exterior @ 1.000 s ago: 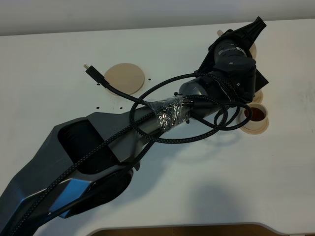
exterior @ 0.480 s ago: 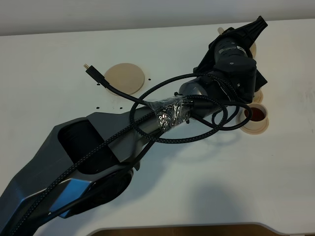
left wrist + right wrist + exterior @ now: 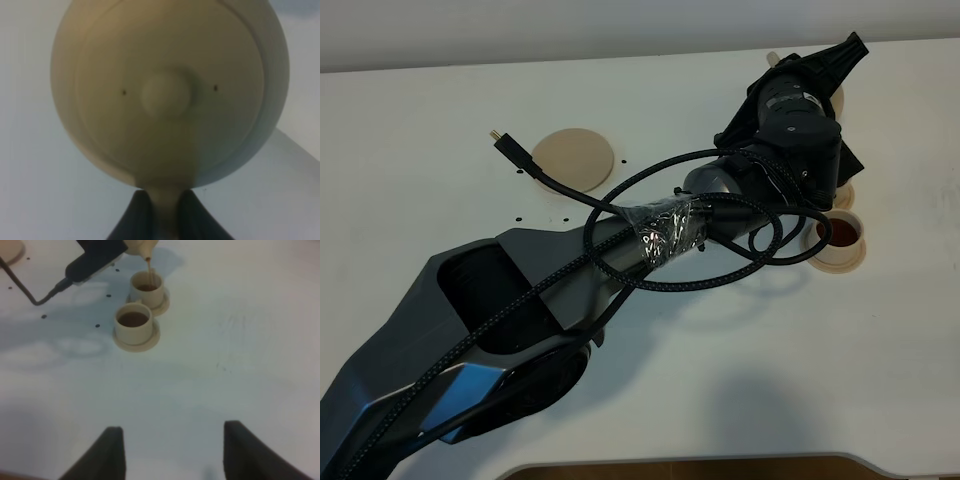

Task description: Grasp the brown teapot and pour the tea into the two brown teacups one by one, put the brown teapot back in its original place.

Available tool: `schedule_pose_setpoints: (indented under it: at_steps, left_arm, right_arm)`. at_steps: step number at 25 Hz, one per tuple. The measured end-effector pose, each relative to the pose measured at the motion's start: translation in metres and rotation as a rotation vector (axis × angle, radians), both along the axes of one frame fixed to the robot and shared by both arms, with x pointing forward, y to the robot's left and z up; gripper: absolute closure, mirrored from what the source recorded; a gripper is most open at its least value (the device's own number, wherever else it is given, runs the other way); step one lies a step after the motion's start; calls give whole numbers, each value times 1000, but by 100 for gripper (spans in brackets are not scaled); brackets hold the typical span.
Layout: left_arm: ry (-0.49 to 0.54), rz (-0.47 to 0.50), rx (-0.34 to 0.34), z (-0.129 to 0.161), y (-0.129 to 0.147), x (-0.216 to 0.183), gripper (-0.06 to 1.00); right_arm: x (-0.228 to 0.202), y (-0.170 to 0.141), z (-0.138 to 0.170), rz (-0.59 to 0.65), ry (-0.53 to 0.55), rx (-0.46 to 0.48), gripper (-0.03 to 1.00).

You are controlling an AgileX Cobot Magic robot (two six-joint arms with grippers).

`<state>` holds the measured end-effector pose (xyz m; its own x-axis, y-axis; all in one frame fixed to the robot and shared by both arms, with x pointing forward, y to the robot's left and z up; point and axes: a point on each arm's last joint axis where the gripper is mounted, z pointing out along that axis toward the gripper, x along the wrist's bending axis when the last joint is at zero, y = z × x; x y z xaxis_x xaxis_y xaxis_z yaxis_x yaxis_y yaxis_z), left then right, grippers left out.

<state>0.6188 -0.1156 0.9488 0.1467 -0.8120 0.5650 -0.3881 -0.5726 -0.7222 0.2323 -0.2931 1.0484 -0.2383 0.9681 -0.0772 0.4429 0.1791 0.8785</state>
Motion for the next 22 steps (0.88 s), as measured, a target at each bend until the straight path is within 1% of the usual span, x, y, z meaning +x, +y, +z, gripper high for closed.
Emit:
schedule_pose_setpoints:
  at_steps: [3, 11, 17, 22]
  left_arm:
    - [-4, -8, 17, 0, 0, 0, 82]
    - [-7, -13, 18, 0, 2, 4, 82]
    - [-34, -53, 25, 3, -1, 4, 82]
    - [-41, -62, 27, 3, -2, 4, 82]
  right_arm:
    - [0, 0, 0, 0, 0, 0, 53]
    - [0, 0, 0, 0, 0, 0, 53]
    - [0, 0, 0, 0, 0, 0, 53]
    - [0, 0, 0, 0, 0, 0, 53]
